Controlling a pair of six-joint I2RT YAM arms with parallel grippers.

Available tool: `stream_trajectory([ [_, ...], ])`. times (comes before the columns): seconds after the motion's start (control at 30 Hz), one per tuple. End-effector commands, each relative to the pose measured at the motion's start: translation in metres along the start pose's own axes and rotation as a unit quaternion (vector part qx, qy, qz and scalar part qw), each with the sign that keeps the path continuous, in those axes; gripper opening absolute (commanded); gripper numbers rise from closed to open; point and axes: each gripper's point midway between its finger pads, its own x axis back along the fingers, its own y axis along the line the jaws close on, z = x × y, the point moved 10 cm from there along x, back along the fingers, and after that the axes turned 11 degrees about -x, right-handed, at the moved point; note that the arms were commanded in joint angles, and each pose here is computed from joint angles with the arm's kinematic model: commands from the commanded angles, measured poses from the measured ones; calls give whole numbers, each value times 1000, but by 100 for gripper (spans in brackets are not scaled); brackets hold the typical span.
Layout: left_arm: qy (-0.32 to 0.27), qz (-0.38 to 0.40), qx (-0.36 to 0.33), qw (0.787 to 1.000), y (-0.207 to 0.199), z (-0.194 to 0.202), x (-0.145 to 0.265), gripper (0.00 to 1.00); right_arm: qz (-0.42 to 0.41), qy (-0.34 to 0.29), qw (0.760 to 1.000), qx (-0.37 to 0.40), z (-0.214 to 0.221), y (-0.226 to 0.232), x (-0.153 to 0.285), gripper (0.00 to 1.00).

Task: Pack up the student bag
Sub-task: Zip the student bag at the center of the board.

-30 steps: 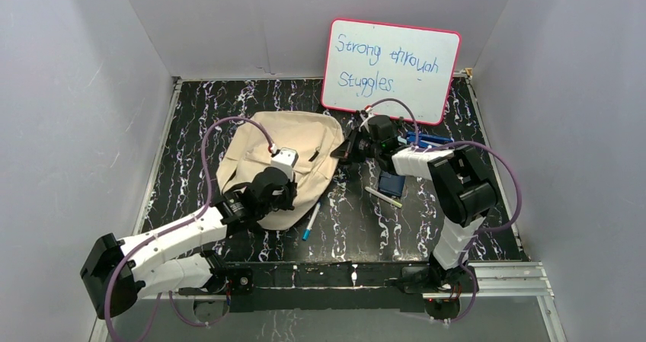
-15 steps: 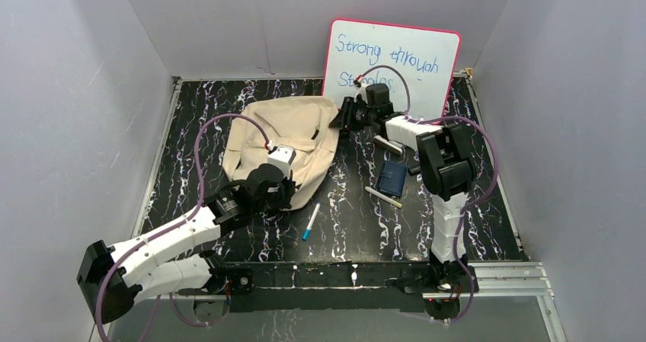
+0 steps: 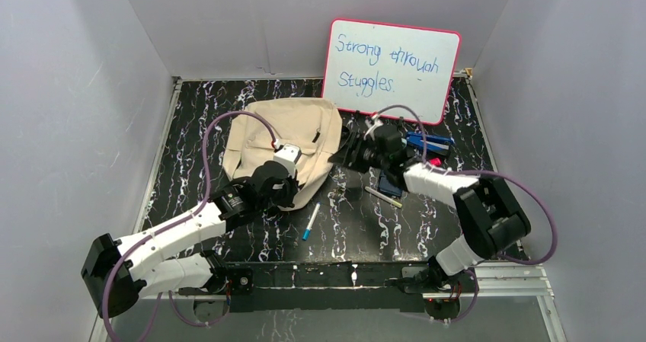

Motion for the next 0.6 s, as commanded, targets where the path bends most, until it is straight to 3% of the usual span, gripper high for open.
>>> stream_trajectory([
  [0.0,-25,2,-3,1000,-1,-17,3,0,-71,-37,995,-54,43,46,8,62],
  [0.17,-30,6,0,1000,-1,-16,5,0,-48,-66,992,-101,58,56,4,65],
  [0.4,-31,8,0,999,-2,-17,5,0,-18,-31,986,-160,73,48,-9,67],
  [0.57,-33,11,-2,999,-2,-17,4,0,-41,-5,985,-169,82,54,-17,67],
])
